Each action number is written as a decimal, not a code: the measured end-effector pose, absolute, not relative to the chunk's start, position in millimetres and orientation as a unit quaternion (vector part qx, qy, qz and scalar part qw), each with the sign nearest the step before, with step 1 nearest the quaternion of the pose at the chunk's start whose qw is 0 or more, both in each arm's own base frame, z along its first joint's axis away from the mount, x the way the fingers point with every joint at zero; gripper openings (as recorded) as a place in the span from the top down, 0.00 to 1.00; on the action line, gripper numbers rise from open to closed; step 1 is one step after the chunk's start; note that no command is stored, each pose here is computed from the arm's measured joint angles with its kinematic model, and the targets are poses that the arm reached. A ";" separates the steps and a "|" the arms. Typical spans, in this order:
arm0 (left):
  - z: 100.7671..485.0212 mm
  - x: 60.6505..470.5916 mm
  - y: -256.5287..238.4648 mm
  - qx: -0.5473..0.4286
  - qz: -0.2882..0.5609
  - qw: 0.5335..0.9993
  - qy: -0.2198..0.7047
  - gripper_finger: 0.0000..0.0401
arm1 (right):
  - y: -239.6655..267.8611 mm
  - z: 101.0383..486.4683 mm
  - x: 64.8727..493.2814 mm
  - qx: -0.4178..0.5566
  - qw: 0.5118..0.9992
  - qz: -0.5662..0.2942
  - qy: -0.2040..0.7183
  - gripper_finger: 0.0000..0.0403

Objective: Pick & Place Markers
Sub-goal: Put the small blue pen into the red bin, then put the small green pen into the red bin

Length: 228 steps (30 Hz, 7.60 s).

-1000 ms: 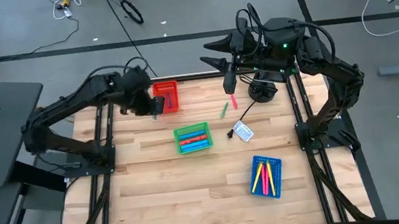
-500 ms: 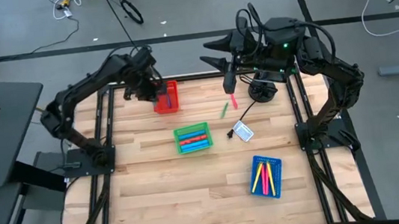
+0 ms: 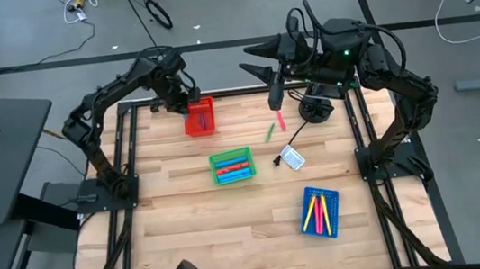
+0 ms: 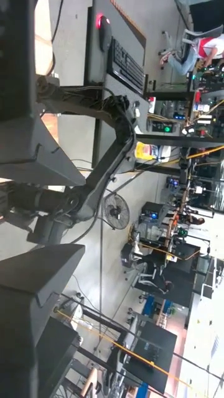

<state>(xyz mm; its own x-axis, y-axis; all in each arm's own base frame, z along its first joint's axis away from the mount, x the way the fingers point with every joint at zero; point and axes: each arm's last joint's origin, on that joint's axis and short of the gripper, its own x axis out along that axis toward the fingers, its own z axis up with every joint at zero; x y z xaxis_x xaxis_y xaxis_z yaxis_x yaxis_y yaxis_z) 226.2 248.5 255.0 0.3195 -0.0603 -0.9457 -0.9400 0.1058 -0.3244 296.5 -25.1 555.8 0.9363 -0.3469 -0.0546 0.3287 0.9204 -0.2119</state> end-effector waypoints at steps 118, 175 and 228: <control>451.6 291.7 40.8 -0.084 -0.040 0.996 -0.002 0.38 | -21.9 541.9 295.6 0.020 0.982 -0.160 0.095 0.58; 460.7 278.0 30.3 -0.119 -0.129 0.985 -0.001 0.38 | -145.1 317.9 401.3 0.397 0.619 -0.568 0.369 0.29; 453.3 277.6 28.3 -0.129 -0.159 0.978 0.040 0.38 | -139.5 164.3 400.6 0.503 0.436 -0.605 0.437 0.29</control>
